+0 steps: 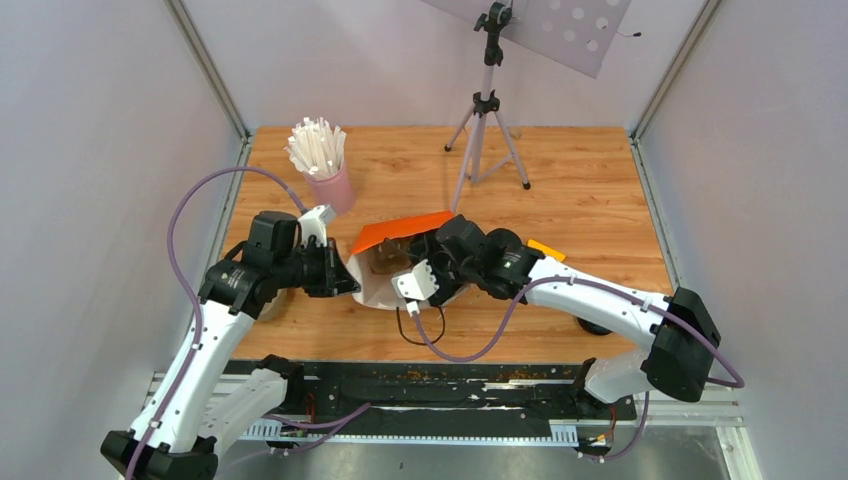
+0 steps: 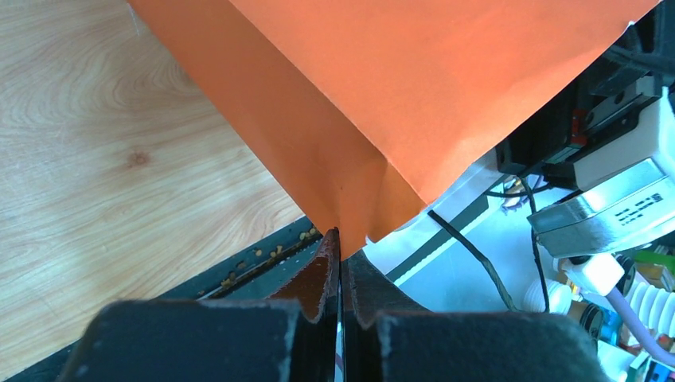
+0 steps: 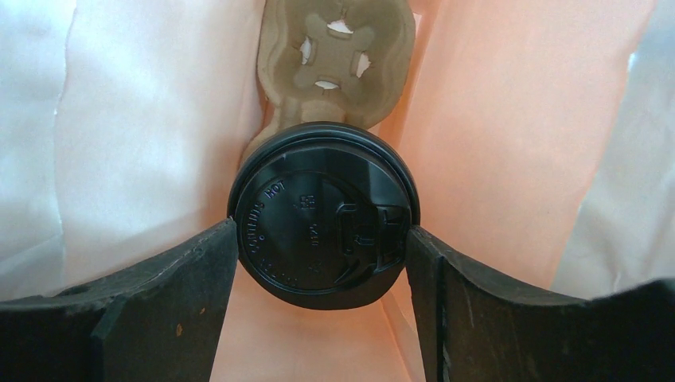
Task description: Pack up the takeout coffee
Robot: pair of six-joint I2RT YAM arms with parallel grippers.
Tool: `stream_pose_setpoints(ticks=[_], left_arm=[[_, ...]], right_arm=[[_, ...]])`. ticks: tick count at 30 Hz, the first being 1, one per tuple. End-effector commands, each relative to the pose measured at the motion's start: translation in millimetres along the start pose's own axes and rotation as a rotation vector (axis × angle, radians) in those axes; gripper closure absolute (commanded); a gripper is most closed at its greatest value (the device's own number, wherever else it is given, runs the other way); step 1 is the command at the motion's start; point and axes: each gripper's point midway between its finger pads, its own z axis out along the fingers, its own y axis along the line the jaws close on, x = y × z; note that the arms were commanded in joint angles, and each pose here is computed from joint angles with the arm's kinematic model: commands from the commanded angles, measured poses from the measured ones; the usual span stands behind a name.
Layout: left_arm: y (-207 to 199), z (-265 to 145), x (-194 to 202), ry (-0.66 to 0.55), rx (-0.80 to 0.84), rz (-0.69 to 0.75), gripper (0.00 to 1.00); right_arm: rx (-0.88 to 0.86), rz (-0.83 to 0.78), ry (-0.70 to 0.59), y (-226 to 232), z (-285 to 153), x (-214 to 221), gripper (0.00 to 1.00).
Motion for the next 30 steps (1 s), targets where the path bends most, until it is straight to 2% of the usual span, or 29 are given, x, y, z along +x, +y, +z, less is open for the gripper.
stream_pose_setpoints(ticks=[1, 6, 11, 21, 30], left_arm=[[-2.1, -2.9, -4.2, -0.033, 0.004, 0.001, 0.98], [0.2, -2.3, -2.3, -0.026, -0.005, 0.002, 0.98], [-0.6, -0.4, -3.5, -0.029, 0.002, -0.006, 0.98], [-5.2, 0.2, -20.6, -0.049, 0.001, 0.018, 0.98], [-4.5, 4.8, -14.8, -0.026, 0.018, 0.011, 0.99]], right_arm=[[-0.022, -0.019, -0.002, -13.1, -13.8, -3.3, 0.26], [0.023, 0.027, -0.008, -32.3, -17.6, -7.2, 0.26], [0.031, 0.106, -0.005, -30.2, -8.7, -5.2, 0.26], [-0.005, 0.144, 0.151, -14.6, 5.6, 22.3, 0.27], [0.038, 0.121, 0.105, -8.7, 29.3, 24.4, 0.27]])
